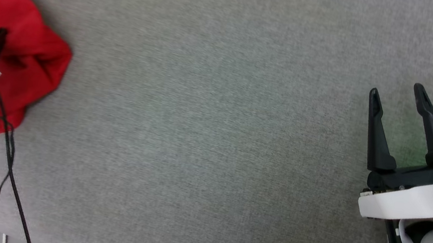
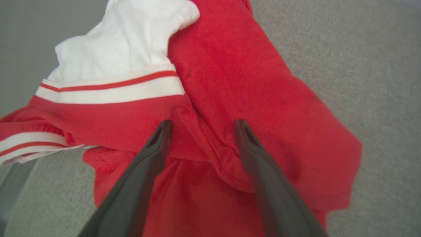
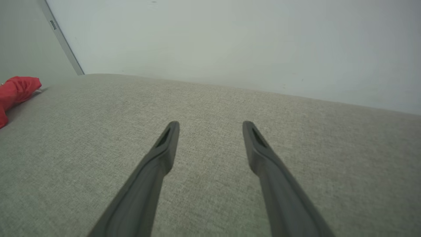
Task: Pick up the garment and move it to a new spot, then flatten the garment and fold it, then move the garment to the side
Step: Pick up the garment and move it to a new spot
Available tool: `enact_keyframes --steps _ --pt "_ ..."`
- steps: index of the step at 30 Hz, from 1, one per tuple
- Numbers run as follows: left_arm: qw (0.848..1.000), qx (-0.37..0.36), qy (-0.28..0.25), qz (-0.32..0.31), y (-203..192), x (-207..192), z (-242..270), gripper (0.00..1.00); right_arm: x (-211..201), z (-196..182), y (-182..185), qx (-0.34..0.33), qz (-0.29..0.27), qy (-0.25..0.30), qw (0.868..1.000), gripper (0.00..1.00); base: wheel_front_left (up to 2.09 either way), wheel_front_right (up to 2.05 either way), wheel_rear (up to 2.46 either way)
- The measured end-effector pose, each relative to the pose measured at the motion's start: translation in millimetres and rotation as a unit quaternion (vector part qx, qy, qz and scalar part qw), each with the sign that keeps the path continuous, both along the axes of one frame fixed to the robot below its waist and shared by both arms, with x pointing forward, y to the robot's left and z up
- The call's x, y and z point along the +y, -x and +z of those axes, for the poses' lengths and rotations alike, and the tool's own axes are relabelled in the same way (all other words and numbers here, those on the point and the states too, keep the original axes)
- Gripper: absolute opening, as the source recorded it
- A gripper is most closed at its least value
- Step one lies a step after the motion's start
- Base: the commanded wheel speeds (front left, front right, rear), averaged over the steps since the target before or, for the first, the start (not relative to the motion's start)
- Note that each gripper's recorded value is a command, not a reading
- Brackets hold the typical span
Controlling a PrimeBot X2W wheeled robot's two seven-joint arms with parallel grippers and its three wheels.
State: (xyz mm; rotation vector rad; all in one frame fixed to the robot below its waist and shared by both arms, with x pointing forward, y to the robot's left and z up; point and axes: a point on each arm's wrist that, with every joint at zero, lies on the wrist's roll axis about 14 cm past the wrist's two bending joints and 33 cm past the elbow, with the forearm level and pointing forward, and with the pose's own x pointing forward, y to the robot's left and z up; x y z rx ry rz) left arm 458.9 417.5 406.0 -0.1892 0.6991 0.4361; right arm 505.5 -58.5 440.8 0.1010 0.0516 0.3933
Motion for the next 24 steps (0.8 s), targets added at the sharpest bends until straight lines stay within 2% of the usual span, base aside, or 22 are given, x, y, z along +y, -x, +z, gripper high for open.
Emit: enact_keyframes --steps 9,10,12,18,24 --pt "0.989 0.12 0.08 0.043 13 1 -55 1.0 -12 -28 -9 0.026 -0.012 0.002 1.0 1.0 0.0 0.0 0.0" --pt "0.988 0.122 0.082 0.043 11 1 -56 0.76 -14 -30 -9 0.028 -0.014 0.004 1.0 1.0 0.0 0.0 0.0" --pt "0.987 0.127 0.084 0.044 10 0 -58 0.0 -16 -32 -10 0.029 -0.017 0.005 0.999 1.0 0.0 0.0 0.0" --pt "0.991 0.102 0.069 0.048 8 1 -51 0.0 -18 -28 -11 0.026 -0.019 0.005 0.999 1.0 0.0 0.0 0.0" --pt "0.999 0.002 0.005 0.047 -2 8 -12 0.0 -16 -5 -5 0.005 -0.021 -0.006 1.0 1.0 0.0 0.0 0.0"
